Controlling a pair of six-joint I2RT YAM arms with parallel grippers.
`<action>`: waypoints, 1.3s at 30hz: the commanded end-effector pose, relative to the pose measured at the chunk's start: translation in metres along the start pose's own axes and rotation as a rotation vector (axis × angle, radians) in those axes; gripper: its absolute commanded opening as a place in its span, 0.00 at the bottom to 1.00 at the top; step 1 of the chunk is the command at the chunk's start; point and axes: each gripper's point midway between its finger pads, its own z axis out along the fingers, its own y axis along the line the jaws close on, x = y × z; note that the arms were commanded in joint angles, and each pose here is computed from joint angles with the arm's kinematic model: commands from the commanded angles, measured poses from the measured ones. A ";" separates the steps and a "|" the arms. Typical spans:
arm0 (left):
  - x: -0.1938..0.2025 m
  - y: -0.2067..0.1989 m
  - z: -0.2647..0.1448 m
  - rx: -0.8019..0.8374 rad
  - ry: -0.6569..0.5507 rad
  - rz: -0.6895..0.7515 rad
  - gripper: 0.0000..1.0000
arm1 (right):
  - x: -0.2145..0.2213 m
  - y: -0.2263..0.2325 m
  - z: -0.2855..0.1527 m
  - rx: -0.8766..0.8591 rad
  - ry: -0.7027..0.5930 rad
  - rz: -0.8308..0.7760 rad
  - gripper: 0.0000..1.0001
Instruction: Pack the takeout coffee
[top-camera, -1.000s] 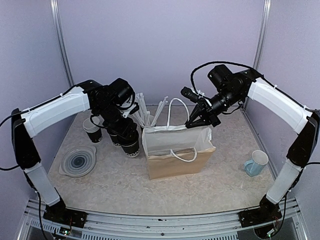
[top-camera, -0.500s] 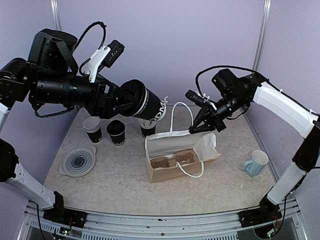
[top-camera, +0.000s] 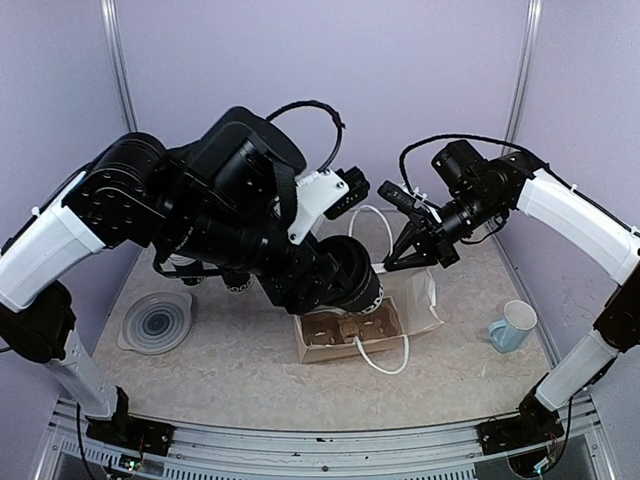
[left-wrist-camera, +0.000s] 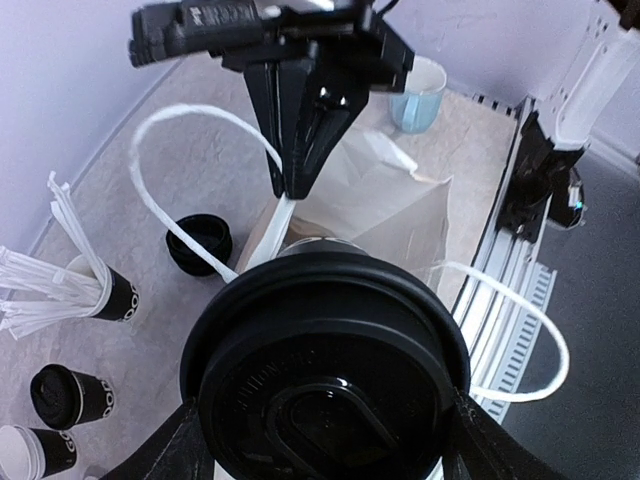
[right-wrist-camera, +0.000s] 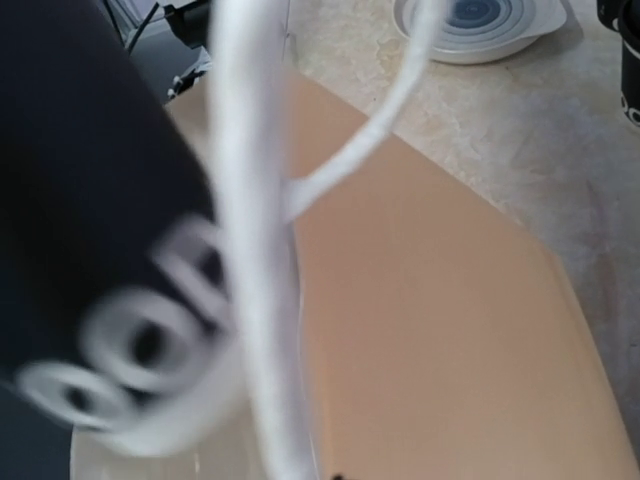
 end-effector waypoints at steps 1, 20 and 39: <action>0.017 0.007 0.016 -0.084 0.094 0.089 0.59 | -0.004 0.012 -0.004 -0.028 -0.036 0.011 0.00; 0.067 0.017 0.099 -0.206 0.267 0.377 0.59 | -0.003 0.035 -0.002 -0.152 -0.081 0.034 0.00; 0.092 -0.001 0.110 -0.148 0.306 0.560 0.58 | -0.005 0.047 0.002 -0.220 -0.065 -0.020 0.00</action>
